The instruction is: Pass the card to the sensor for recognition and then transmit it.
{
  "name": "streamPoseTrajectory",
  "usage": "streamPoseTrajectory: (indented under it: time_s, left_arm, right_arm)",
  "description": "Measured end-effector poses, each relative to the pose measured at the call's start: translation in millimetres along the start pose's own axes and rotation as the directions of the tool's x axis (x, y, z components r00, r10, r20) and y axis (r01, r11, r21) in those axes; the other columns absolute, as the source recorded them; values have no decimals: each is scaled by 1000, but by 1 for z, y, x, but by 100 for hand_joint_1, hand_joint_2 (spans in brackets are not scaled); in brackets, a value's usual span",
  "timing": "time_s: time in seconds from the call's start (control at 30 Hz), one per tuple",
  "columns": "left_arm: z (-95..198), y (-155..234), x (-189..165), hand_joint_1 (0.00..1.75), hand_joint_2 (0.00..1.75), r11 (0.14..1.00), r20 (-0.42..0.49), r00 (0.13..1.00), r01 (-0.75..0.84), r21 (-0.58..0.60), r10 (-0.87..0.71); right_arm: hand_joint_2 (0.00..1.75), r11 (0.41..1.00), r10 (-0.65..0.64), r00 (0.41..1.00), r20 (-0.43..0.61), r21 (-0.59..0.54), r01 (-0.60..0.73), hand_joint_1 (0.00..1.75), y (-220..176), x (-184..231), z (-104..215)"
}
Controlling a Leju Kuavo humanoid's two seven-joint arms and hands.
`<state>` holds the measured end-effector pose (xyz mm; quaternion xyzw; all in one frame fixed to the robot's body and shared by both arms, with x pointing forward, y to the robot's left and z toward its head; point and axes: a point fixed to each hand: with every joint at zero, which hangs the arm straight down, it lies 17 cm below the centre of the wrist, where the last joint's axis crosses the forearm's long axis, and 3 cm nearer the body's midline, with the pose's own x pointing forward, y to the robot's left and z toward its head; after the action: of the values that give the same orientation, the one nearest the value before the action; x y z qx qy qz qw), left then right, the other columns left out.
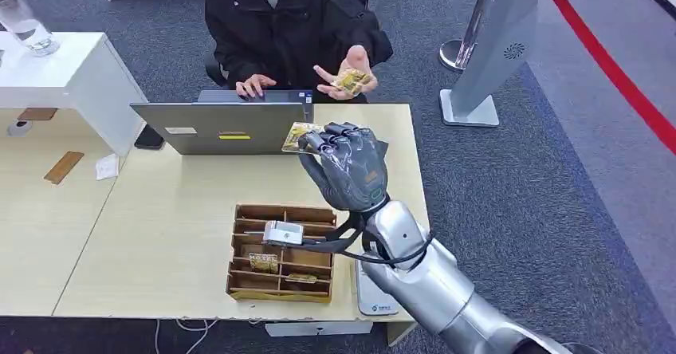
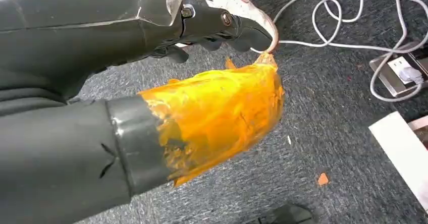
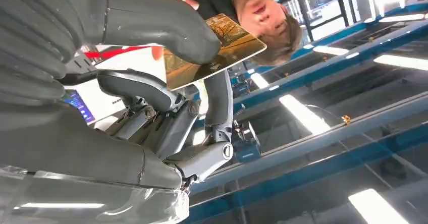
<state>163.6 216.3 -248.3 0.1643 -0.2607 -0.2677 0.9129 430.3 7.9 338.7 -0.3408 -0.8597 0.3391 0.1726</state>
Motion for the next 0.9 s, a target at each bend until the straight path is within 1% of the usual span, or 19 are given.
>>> streamPoseTrajectory:
  time_s: [0.23,0.43,0.6,0.67,0.77,0.87,0.9]
  left_arm:
    - [0,0,1,0,0,1000,2,1000,3,-1,-3]
    - [-1,-1,4,0,0,1000,7,1000,18,-12,-18]
    - [-2,-1,8,0,0,999,15,999,34,-22,-33]
    - [-2,-1,10,0,0,999,18,999,37,-24,-37]
    - [-3,-2,11,0,0,999,21,999,42,-28,-41]
    - [-3,-2,11,0,0,999,17,999,43,-30,-42]
    - [-3,-2,10,0,0,999,16,999,41,-30,-41]
  right_arm:
    - [175,1000,12,1000,-14,11,-11,175,4,-5,-2]
    - [175,996,62,998,-28,65,-60,175,16,-20,-14]
    - [175,984,115,992,-45,143,-108,175,33,-36,-27]
    - [175,972,145,987,-66,195,-129,175,44,-46,-29]
    - [175,950,188,977,-97,269,-156,175,61,-65,-28]
    - [175,925,222,966,-130,342,-167,175,79,-85,-18]
    - [175,914,231,963,-141,370,-166,141,85,-91,-14]
